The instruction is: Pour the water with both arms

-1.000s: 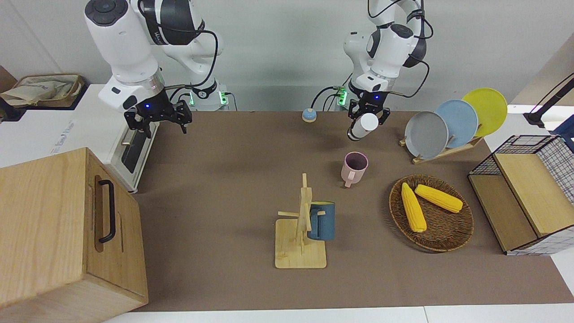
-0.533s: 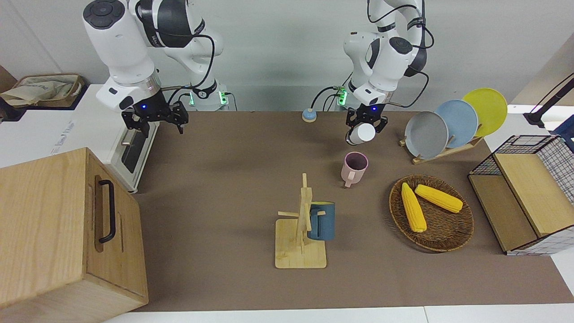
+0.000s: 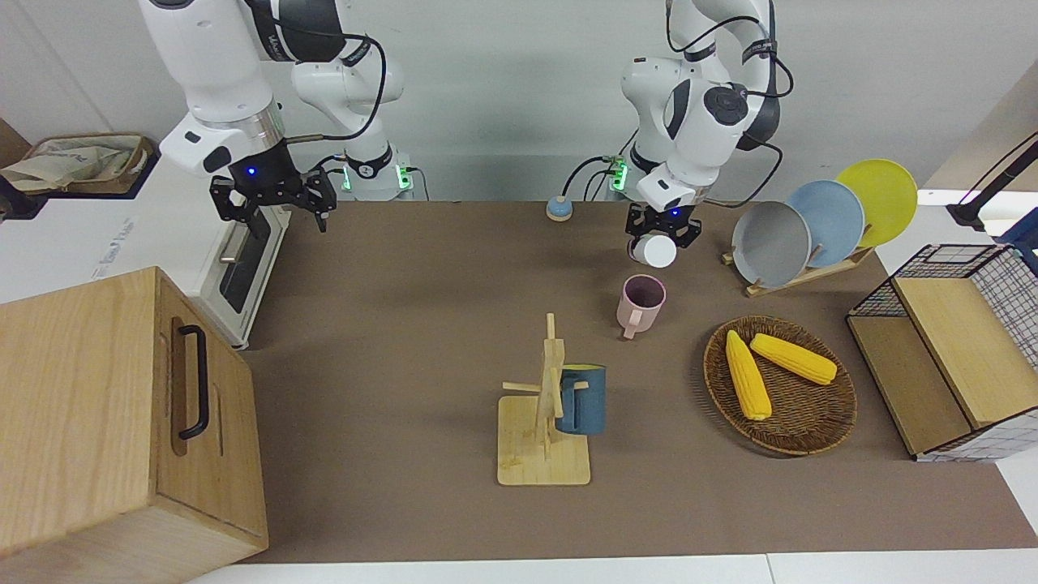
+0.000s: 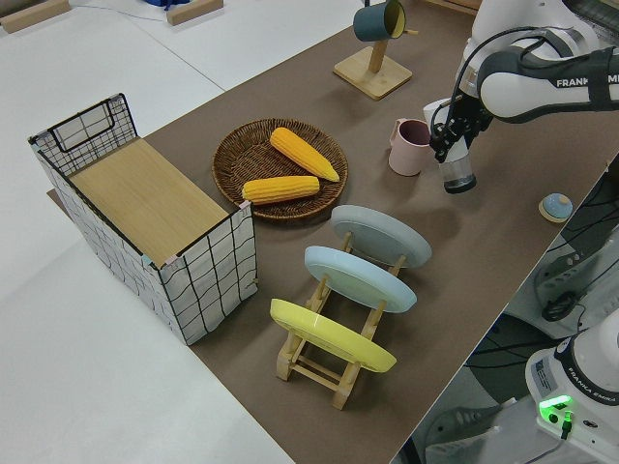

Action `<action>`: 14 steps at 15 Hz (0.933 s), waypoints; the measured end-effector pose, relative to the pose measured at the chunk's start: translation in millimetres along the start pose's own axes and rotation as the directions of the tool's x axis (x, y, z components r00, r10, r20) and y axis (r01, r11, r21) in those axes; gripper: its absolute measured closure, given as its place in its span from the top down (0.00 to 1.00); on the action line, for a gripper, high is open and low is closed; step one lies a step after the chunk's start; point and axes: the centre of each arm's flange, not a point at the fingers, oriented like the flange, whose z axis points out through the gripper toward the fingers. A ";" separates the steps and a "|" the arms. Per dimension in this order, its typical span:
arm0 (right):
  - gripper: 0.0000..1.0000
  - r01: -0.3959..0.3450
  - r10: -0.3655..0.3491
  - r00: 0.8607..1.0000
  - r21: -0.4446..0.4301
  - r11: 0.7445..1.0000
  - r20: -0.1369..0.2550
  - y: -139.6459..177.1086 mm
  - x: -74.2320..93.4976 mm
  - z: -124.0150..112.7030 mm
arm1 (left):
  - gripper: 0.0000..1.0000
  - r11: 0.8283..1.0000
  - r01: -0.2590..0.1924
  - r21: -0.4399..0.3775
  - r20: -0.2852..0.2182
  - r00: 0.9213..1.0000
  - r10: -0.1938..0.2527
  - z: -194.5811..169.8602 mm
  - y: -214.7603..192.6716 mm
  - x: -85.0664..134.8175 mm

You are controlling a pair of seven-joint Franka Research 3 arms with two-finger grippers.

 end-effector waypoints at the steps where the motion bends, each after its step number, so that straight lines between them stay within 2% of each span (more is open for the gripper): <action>1: 1.00 0.004 -0.004 1.000 -0.001 1.000 -0.019 -2.1 0.4 -9.4 | 0.64 1.000 -0.006 0.011 0.026 1.000 0.006 -1.6 -0.8 5.6; 4: 0.99 0.013 -0.013 0.999 -0.001 1.000 -0.030 -7.2 0.6 -14.9 | 0.64 1.000 -0.009 0.027 0.059 0.998 0.008 0.8 -2.6 15.2; 14: 0.99 0.013 -0.013 0.999 -0.001 1.000 -0.030 -7.4 0.6 -14.9 | 0.64 1.000 -0.011 0.027 0.092 0.996 0.008 -3.2 -2.6 17.0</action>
